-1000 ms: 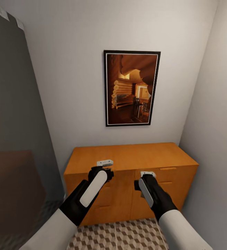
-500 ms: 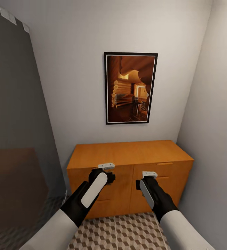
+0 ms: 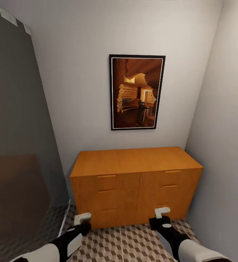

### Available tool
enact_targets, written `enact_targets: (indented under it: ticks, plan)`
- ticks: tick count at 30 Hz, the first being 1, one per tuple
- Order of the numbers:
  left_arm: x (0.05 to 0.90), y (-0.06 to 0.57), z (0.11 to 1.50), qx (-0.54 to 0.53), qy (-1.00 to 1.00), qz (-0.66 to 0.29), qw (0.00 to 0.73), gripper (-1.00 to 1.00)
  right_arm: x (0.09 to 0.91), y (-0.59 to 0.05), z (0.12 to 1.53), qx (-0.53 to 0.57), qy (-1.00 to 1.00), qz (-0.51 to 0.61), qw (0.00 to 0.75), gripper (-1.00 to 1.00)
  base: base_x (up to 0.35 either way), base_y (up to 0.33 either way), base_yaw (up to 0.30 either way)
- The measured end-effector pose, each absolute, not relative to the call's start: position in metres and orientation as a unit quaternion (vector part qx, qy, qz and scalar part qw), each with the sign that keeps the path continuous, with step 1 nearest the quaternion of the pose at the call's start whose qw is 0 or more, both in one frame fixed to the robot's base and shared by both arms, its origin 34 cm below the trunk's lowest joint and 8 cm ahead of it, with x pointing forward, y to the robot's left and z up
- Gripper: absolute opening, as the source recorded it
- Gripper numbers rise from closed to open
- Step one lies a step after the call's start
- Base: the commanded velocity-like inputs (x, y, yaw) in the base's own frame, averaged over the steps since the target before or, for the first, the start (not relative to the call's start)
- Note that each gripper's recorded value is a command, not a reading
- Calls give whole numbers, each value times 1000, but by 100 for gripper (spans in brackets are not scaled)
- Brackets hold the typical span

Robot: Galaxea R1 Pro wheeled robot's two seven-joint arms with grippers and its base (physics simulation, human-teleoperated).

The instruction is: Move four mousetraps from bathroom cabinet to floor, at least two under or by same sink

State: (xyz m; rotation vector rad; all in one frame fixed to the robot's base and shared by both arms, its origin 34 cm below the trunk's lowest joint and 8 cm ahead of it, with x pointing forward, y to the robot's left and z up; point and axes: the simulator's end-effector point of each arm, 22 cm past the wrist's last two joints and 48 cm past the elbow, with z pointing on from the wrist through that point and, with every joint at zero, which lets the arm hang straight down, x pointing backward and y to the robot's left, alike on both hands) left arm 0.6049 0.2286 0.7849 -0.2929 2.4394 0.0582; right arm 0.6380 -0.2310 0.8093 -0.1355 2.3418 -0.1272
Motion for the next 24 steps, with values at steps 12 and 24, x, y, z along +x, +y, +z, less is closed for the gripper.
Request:
enact_targets:
  ticks: [12, 24]
  plan:
    - [461, 287, 710, -85, 922, 26, 377, -100, 533, -262, 755, -58, 891, -35, 449, -100, 0, 0, 0]
    - [418, 319, 717, -81, 893, 58, 439, -100, 501, -296, 749, -53, 881, -53, 467, -100, 0, 0, 0]
